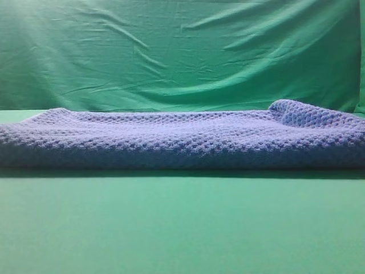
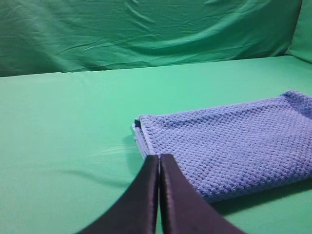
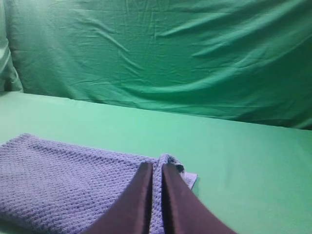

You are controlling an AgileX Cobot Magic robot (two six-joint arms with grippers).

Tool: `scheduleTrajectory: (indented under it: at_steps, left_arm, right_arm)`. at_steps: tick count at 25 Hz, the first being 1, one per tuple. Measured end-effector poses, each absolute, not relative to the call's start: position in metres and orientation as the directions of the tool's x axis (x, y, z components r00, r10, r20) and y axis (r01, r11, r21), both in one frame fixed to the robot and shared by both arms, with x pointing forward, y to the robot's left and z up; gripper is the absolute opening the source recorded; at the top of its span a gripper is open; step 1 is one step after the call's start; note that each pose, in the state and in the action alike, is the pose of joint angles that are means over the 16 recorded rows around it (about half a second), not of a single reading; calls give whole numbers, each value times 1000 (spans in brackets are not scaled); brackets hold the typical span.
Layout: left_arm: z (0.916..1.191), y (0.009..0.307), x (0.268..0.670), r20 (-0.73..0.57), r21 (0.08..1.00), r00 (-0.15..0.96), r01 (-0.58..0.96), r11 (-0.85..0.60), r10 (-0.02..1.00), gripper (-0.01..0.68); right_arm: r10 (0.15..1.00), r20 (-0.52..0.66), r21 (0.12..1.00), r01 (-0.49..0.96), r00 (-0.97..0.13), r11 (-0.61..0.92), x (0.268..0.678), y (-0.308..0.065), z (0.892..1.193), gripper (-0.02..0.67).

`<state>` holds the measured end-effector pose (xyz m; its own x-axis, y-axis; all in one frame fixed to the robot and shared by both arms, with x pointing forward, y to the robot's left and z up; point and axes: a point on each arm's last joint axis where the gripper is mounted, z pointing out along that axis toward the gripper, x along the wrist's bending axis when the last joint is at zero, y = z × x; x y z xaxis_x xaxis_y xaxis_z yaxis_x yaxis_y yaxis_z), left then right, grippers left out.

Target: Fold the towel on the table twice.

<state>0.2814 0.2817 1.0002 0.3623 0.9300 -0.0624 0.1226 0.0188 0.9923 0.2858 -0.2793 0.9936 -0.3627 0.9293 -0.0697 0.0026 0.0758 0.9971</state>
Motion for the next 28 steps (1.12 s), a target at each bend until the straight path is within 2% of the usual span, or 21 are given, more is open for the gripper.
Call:
scheduleTrajectory:
  at_steps: [8, 22, 28]
  left_arm:
    - [995, 281, 283, -66, 991, 361, 135, 18, 930, 0]
    - [958, 280, 288, -55, 971, 353, 235, -31, 934, 0]
    - [953, 280, 288, -45, 968, 351, 248, -46, 935, 0]
  right_arm:
    - [928, -69, 996, 32, -365, 87, 287, -279, 985, 48]
    - [922, -67, 978, 159, -381, 137, 288, -278, 956, 48]
    - [918, -66, 964, 214, -391, 160, 287, -277, 950, 48]
